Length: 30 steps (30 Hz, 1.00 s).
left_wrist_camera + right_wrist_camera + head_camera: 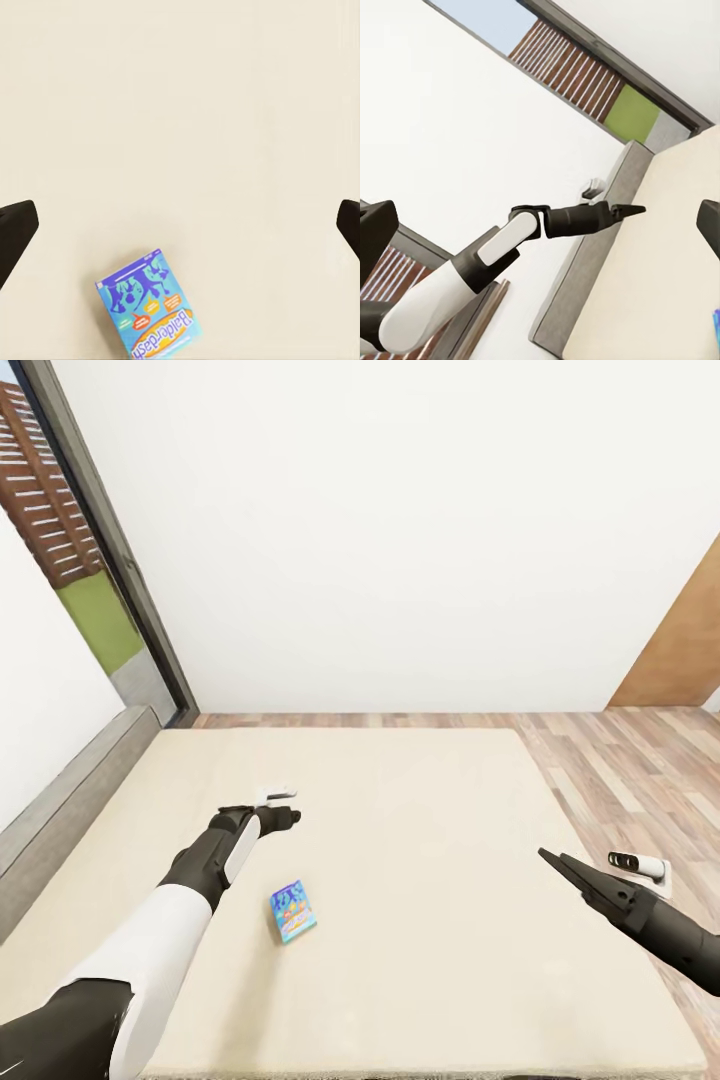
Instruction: Put all the toys in the child's room - the three board games (two on the bed and one on the table), the two jigsaw puzzles on the table, and the tennis ball on the table - inside the toy box on the table in the child's room.
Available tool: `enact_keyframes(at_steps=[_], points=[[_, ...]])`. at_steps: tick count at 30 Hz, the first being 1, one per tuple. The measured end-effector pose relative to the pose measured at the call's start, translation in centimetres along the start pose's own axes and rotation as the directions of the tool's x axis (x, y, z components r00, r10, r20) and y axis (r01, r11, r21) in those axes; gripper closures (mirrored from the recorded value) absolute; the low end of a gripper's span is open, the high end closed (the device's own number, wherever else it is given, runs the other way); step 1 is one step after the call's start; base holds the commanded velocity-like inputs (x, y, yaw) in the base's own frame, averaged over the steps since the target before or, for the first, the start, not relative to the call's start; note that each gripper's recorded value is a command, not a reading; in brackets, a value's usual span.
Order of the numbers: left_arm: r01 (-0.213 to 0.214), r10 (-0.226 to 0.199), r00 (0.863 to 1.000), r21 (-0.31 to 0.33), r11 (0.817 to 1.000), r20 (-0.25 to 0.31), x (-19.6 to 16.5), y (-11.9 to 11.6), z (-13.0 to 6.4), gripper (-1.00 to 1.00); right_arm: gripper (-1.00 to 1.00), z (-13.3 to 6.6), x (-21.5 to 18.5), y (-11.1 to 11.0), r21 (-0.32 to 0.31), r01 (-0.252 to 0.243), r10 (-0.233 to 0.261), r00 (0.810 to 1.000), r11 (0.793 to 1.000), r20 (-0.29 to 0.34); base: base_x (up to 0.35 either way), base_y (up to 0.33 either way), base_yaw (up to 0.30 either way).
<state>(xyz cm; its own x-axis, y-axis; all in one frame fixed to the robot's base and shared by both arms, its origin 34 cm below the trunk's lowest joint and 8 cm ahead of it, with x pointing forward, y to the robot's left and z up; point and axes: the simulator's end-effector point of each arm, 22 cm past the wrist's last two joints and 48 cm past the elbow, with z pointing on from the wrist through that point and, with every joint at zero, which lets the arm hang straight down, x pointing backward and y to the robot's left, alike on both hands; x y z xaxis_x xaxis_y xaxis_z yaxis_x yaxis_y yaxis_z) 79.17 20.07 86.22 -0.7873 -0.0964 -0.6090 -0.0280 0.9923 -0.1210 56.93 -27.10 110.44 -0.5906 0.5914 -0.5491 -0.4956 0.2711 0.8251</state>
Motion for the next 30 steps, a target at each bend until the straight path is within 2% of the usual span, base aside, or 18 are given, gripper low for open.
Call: enact_keyframes(at_steps=[17,30], points=[[0.009,-0.009,1.000,0.002,1.000,0.010,0.7,0.1,1.2,-1.00,-1.00,0.0,0.6,-1.2,0.017,-0.021,0.021,1.000,1.000,-0.007,0.000,0.000,0.000],[0.017,-0.017,1.000,0.034,0.999,-0.008,1.8,-1.6,2.1,-1.00,-1.00,0.0,1.0,-2.1,0.030,-0.036,0.037,0.999,0.999,-0.013,0.000,0.000,0.000]])
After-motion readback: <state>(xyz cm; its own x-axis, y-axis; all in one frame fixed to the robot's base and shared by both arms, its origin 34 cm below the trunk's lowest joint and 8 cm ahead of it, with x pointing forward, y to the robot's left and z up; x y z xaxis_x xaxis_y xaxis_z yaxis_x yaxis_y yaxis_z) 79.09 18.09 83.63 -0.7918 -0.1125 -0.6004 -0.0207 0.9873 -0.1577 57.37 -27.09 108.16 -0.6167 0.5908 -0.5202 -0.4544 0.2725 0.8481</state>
